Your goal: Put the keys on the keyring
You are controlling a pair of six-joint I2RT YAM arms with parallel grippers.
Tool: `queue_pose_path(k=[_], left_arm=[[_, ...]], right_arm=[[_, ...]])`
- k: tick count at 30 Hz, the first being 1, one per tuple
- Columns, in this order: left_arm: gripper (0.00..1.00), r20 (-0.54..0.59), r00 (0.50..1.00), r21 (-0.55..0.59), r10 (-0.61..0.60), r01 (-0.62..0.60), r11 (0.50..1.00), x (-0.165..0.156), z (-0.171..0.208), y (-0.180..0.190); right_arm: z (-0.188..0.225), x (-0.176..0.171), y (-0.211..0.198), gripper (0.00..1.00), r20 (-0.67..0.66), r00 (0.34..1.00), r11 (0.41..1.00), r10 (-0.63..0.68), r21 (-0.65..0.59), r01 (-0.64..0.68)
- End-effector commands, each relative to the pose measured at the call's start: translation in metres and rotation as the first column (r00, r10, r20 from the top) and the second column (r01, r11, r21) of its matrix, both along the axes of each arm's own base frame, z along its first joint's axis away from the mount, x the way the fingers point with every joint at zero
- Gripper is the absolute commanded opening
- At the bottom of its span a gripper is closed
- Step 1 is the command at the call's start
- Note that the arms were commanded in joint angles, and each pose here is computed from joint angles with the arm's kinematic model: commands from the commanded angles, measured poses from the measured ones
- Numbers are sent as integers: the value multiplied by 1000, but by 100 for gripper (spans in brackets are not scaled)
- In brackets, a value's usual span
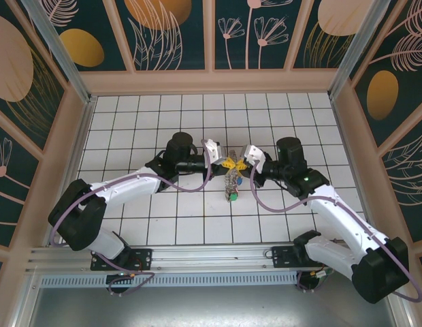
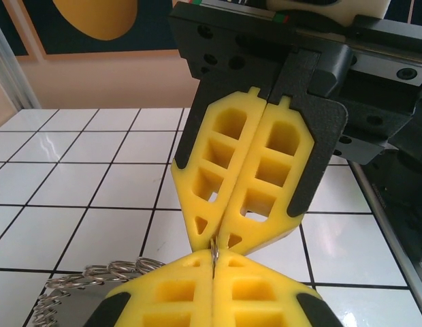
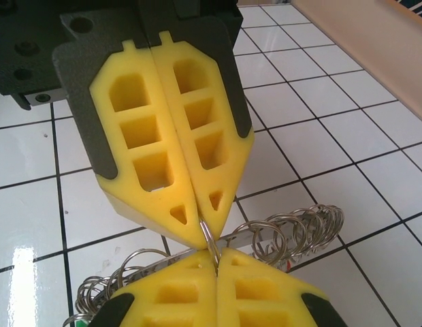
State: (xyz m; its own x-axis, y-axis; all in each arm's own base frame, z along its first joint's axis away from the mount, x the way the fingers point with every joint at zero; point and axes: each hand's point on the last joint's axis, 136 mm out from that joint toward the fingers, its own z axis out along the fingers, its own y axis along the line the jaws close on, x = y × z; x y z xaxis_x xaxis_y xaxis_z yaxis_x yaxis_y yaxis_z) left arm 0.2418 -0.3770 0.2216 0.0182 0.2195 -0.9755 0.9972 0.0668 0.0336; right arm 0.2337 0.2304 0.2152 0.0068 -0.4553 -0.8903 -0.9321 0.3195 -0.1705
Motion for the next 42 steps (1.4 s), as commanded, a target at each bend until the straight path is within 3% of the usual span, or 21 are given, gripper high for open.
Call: queue_pose_path(k=[1, 10, 17, 23, 26, 31, 34, 42], left_arm=[[0, 64, 997, -111, -51, 58, 992, -11, 37, -2], [0, 68, 996, -122, -54, 62, 991, -13, 39, -2], [0, 66, 996, -134, -52, 61, 989, -15, 39, 0], [0, 70, 996, -148, -62, 72, 986, -17, 42, 0], [0, 69, 995, -157, -73, 83, 984, -19, 44, 1], [0, 66, 995, -157, -69, 79, 984, -19, 43, 1], [0, 65, 996, -135, -54, 62, 989, -16, 39, 1], [14, 77, 996, 43, -34, 31, 999, -4, 14, 0]], right_arm=[[11, -4, 5, 1, 36, 999, 998, 30, 48, -32], [8, -5, 5, 6, 34, 999, 998, 29, 56, -31], [9, -7, 4, 17, 39, 999, 998, 33, 58, -35], [11, -7, 6, 17, 49, 998, 996, 40, 75, -44], [14, -8, 8, 14, 58, 997, 994, 50, 96, -55], [19, -9, 8, 0, 60, 996, 992, 58, 109, -65], [20, -7, 7, 0, 60, 997, 993, 47, 104, -53], [18, -1, 3, 0, 32, 999, 999, 17, 50, -19]])
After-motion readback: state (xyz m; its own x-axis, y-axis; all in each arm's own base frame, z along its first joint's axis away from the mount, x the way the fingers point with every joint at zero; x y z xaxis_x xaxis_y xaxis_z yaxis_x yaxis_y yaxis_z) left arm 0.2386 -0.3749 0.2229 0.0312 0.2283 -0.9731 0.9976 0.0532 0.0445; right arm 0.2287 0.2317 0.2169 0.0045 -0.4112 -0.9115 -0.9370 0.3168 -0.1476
